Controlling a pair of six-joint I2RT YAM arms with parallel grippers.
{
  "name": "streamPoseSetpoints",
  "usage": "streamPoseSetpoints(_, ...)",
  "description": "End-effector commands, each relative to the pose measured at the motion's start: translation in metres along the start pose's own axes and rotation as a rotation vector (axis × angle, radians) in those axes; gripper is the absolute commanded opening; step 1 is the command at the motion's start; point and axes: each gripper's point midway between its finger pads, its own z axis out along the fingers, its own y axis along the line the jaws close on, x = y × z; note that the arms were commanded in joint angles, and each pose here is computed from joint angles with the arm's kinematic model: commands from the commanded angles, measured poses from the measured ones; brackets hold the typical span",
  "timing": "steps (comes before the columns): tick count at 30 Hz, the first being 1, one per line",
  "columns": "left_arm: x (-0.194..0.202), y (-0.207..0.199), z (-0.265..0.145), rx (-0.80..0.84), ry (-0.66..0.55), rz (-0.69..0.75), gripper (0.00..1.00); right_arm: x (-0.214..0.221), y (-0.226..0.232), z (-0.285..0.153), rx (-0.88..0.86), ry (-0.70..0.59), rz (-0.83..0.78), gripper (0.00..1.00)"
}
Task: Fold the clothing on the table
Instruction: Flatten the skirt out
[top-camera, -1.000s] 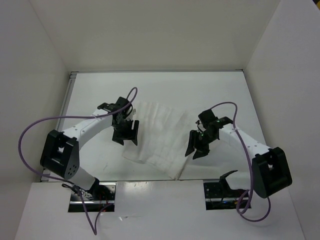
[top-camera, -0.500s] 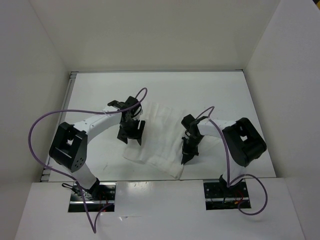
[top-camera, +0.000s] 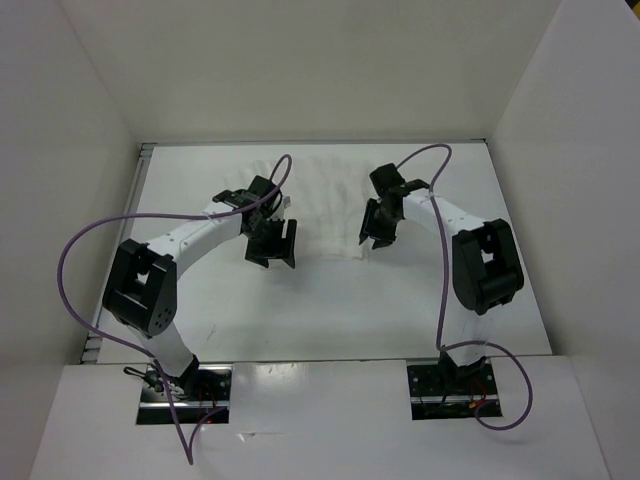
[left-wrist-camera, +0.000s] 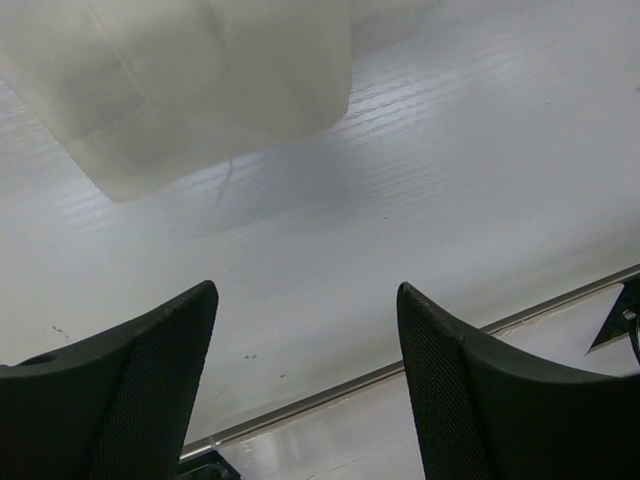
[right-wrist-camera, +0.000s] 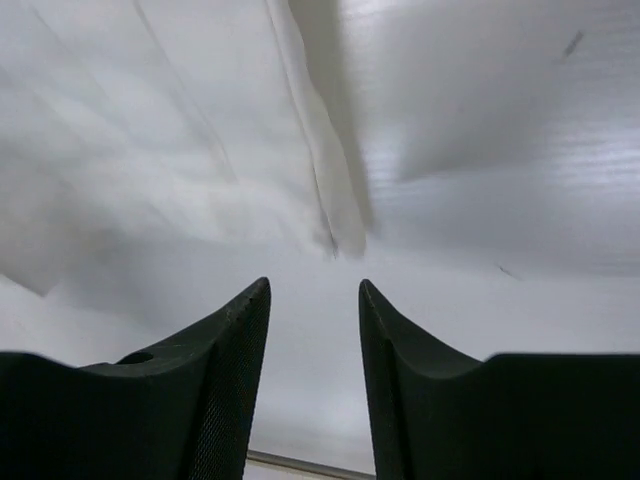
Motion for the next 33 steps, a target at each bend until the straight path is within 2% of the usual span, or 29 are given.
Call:
streamPoseSetpoints(1, -0.006, -0.008, 0.000, 0.034, -0.021, -0.019, 0.81, 0.015, -0.008, -0.025, 0.009, -0.013, -0.032, 0.47)
streamPoseSetpoints(6, -0.007, -0.011, 0.000, 0.054, -0.022, -0.016, 0.81, 0.020, -0.015, -0.025, 0.030, -0.006, -0.042, 0.47)
streamPoseSetpoints(13, -0.003, -0.012, -0.001, 0.062, -0.017, -0.016, 0.81, -0.030, -0.003, -0.005, 0.079, -0.112, -0.087, 0.47)
streamPoseSetpoints(17, -0.002, -0.012, -0.006, 0.067, -0.028, -0.013, 0.81, -0.039, 0.003, 0.013, 0.079, -0.096, -0.097, 0.46)
streamPoseSetpoints(24, 0.007, -0.005, -0.007, 0.052, -0.023, -0.034, 0.81, -0.022, -0.008, 0.053, 0.147, -0.026, -0.116, 0.43)
streamPoseSetpoints(26, 0.006, -0.006, -0.009, 0.055, -0.032, -0.032, 0.81, -0.017, -0.006, 0.059, 0.148, -0.018, -0.126, 0.31)
streamPoseSetpoints(27, 0.004, -0.003, -0.010, 0.053, -0.035, -0.040, 0.81, -0.013, -0.007, 0.061, 0.142, -0.011, -0.125, 0.21)
streamPoseSetpoints(28, 0.004, -0.003, -0.010, 0.053, -0.035, -0.040, 0.81, -0.012, -0.009, 0.064, 0.148, -0.003, -0.125, 0.04)
streamPoseSetpoints(29, 0.002, -0.004, -0.010, 0.057, -0.044, -0.048, 0.81, -0.015, -0.006, 0.061, 0.144, -0.008, -0.125, 0.00)
streamPoseSetpoints(31, 0.003, -0.001, -0.008, 0.052, -0.039, -0.068, 0.81, -0.016, 0.016, 0.047, 0.107, -0.021, -0.154, 0.00)
streamPoseSetpoints(33, 0.000, -0.002, -0.008, 0.061, -0.061, -0.072, 0.81, -0.020, 0.045, 0.023, -0.003, -0.028, -0.174, 0.00)
